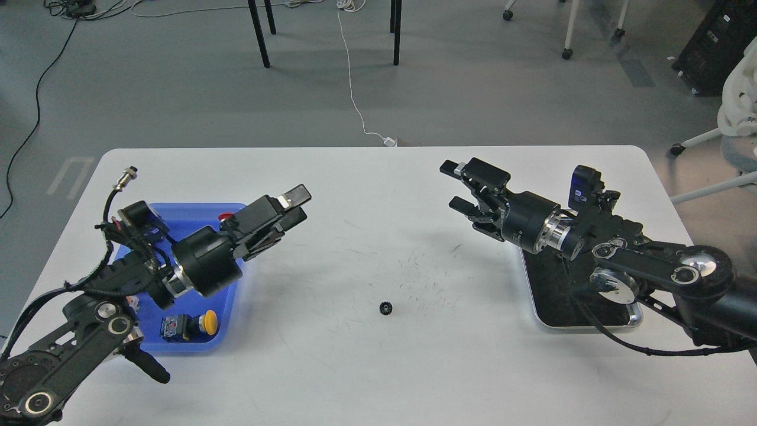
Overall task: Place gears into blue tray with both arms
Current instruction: 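Reach the left gripper toward the black part on the table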
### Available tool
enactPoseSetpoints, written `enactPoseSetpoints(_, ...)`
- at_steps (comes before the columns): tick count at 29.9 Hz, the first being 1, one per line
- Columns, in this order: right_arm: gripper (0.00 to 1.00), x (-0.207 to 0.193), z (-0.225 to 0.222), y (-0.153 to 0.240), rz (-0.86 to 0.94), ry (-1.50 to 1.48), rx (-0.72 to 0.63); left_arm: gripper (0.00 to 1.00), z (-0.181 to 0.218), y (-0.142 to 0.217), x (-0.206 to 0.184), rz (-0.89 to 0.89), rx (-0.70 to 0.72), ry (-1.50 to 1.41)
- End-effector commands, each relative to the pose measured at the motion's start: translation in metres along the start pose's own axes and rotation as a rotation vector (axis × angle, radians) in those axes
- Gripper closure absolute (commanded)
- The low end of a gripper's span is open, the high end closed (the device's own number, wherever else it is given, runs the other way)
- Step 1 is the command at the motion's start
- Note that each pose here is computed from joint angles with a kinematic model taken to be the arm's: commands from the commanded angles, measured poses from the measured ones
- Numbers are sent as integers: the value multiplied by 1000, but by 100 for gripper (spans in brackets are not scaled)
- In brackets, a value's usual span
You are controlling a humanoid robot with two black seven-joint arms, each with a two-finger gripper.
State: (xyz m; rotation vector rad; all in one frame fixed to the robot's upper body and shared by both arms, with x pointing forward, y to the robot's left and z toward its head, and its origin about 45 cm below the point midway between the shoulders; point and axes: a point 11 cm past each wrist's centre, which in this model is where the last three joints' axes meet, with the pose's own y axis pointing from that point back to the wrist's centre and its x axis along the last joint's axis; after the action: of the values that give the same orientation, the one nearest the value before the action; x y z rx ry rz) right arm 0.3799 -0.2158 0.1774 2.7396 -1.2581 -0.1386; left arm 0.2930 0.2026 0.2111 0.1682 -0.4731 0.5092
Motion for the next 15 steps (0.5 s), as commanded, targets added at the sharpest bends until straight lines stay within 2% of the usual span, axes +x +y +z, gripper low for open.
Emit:
enactPoseSetpoints(1, 3, 13, 2, 11, 83, -273, 84, 2, 5, -29, -23, -254, 30, -276)
enactPoseSetpoints(4, 3, 26, 5, 26, 105, -403, 130, 2, 1, -47, -39, -461, 64, -545)
enactPoseSetpoints(7, 3, 44, 4, 42, 146, -410, 141, 2, -14, -51, -34, -574, 138, -773)
enactPoseSetpoints(10, 3, 50, 4, 48, 167, -425, 152, 2, -19, -60, -27, -612, 160, -808)
enactPoseSetpoints(15, 3, 49, 18, 61, 152, -530, 168, 2, -30, -64, -36, -751, 181, -870)
